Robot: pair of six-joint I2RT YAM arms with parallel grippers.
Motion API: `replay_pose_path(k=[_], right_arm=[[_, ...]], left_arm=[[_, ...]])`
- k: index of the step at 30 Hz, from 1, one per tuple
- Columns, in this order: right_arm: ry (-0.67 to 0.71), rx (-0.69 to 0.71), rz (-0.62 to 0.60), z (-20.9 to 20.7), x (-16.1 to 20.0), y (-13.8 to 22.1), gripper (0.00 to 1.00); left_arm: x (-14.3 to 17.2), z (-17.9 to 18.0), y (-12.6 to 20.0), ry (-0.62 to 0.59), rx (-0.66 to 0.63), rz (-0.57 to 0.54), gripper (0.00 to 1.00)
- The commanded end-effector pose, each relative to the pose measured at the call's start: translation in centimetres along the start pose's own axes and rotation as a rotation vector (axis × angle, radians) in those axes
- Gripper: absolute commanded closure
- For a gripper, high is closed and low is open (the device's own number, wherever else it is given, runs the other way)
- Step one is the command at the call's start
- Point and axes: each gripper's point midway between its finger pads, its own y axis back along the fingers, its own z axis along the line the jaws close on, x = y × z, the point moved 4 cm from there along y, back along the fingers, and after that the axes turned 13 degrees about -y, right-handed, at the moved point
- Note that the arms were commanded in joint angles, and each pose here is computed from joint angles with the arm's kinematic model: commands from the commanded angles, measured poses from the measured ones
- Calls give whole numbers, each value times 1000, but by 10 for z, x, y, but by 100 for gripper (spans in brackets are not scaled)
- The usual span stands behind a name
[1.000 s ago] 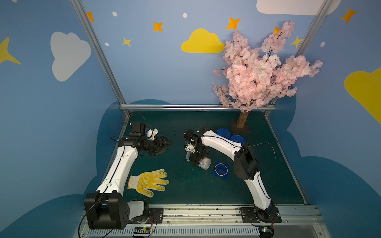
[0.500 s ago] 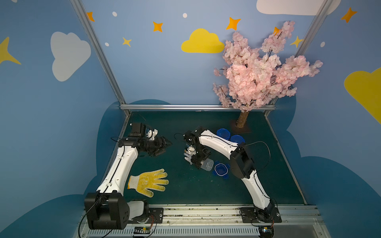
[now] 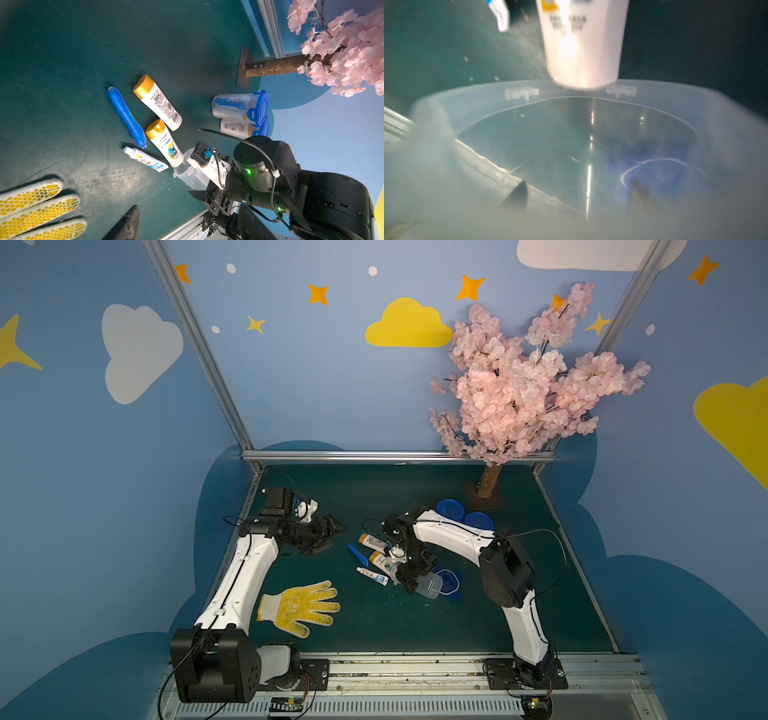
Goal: Take out toiletry kits
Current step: 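Pour the toiletry kits out of the container, then place the container at the center of the board.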
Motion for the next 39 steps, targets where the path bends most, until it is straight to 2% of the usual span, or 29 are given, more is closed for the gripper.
replay_pose_path(k=[1, 9, 10, 11, 18, 24, 28, 35, 38, 39], right_arm=[[-8, -60, -65, 6, 10, 15, 89], [-45, -99, -173, -6, 19, 38, 89], [-59, -98, -199, -11, 16, 44, 89], [-70, -99, -232, -15, 11, 51, 90], [-180, -55, -512, -53, -58, 105, 100], [-244, -7, -664, -74, -121, 127, 100], [-291, 14, -698, -90, -154, 120, 100], [-360, 6, -701, -112, -186, 99, 100], [-386, 6, -699, -118, -194, 91, 89], [-395, 5, -699, -120, -196, 88, 83]], left_arm=[[-2, 4, -2, -4, -14, -6, 23], [-6, 6, -2, -19, -40, -24, 19], [-7, 6, -1, -23, -45, -31, 16], [-7, 6, 0, -27, -50, -36, 1], [-13, 1, 3, -37, -32, -86, 0], [-18, -2, 7, -42, -32, -146, 0], [-20, -2, 8, -53, -49, -157, 0], [-21, -1, 4, -70, -81, -157, 0], [-22, -1, 0, -72, -82, -152, 0], [-22, -1, -1, -74, -81, -147, 0]])
